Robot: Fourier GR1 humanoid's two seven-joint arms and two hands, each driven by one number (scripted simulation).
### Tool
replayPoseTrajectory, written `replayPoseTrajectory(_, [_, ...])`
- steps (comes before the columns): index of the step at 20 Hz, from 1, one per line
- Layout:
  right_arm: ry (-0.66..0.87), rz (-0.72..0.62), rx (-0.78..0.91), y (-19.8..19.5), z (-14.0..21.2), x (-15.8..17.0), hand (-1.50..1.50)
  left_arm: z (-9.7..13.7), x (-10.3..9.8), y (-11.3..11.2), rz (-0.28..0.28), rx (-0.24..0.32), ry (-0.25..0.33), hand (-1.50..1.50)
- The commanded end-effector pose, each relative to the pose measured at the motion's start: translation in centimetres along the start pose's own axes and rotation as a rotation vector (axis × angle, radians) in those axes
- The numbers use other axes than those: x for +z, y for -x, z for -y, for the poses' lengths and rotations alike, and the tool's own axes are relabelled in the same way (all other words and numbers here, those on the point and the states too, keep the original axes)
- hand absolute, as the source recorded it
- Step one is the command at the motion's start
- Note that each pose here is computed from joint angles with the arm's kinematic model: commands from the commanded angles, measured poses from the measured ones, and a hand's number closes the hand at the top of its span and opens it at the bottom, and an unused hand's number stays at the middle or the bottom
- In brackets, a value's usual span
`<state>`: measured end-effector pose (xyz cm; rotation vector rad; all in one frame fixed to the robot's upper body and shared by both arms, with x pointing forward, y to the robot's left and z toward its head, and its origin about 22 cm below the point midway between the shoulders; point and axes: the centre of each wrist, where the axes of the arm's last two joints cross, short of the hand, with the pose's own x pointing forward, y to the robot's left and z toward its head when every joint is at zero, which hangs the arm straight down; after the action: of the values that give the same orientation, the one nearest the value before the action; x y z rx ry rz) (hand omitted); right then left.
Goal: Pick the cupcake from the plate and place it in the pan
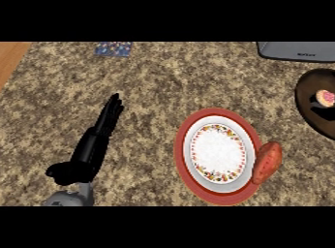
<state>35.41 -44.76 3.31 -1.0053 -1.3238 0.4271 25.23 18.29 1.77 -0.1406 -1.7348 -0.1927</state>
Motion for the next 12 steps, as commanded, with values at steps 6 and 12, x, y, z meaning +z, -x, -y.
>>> replayPoseTrajectory(6, [0.042, 0.091, -0.255, -2.0, -0.2, -1.2, -1.50, -0.7, 0.2, 0.6, -0.018, 0.004, -0.012, 0.00])
replayPoseTrajectory(12, [0.114, 0.102, -0.451, 1.0, 1.3, 0.0, -1.50, 0.1, 0.1, 0.3, -0.009, 0.003, -0.036, 0.00])
